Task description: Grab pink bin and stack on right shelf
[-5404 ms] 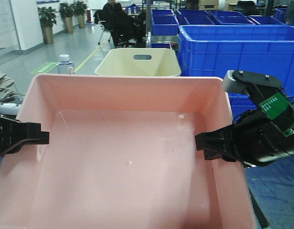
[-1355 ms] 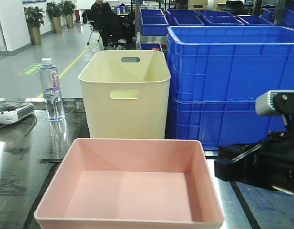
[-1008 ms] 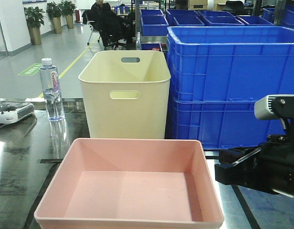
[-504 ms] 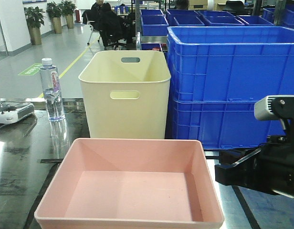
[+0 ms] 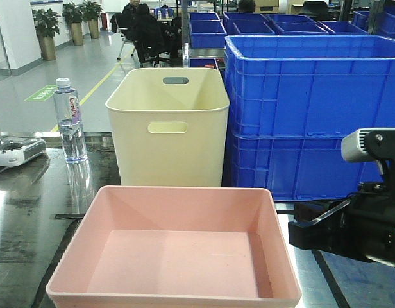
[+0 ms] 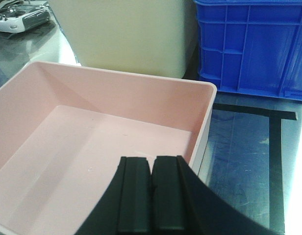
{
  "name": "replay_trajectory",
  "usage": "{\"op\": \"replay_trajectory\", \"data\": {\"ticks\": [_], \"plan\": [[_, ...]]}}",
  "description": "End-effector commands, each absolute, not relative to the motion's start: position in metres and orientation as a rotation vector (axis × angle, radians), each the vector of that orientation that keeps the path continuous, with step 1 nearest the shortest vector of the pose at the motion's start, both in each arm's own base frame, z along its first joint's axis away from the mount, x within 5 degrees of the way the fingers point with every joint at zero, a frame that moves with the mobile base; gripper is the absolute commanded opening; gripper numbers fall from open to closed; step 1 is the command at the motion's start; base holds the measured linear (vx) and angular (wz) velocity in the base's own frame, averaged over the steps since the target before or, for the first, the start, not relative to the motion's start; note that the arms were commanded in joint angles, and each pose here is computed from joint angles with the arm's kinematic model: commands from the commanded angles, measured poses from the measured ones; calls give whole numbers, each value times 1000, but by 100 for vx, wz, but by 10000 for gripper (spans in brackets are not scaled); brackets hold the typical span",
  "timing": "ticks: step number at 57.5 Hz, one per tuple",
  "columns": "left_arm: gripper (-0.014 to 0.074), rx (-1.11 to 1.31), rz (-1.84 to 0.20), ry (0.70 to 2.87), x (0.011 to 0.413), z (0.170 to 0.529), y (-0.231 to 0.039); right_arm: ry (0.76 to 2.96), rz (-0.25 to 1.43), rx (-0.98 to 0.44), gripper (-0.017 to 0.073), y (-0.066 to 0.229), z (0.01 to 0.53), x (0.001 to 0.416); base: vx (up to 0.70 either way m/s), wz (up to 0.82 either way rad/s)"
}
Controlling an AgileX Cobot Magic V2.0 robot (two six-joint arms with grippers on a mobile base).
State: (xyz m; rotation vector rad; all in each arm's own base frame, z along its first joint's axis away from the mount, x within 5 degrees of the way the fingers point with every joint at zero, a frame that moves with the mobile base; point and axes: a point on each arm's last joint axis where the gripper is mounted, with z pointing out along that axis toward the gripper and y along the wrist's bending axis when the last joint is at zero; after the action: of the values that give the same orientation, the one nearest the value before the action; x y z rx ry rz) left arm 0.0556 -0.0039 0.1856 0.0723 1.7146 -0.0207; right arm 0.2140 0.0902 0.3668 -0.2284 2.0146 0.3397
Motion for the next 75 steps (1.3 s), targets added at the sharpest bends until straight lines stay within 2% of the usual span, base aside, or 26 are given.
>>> {"op": "replay_trajectory", "data": {"ticks": [1,22,27,32,40,46,59,68,75], "plan": [[-8,55,-23,1645,57,187,-3,1883,353,-231,-11,89,388,213,0,0],[-8,55,-23,1645,57,187,-3,1873,327,-249,-11,87,386,212,0,0],[-8,55,-23,1645,57,187,-3,1822,259,-260,-11,74,384,201,0,0],[-8,55,-23,1645,57,187,-3,1743,223,-182,-11,49,375,177,0,0],[-8,55,-23,1645,57,187,-3,1600,12,-102,-11,9,341,124,0,0],[-8,55,-23,1645,57,187,-3,1559,-103,-52,-11,-3,298,91,0,0],[-8,55,-23,1645,57,187,-3,1551,-11,98,-11,-4,200,57,0,0],[-8,55,-23,1647,57,187,-3,1751,-62,47,-11,-4,181,55,0,0],[-8,56,-24,1651,57,187,-3,1738,-61,47,-11,-4,181,54,0,0]]}}
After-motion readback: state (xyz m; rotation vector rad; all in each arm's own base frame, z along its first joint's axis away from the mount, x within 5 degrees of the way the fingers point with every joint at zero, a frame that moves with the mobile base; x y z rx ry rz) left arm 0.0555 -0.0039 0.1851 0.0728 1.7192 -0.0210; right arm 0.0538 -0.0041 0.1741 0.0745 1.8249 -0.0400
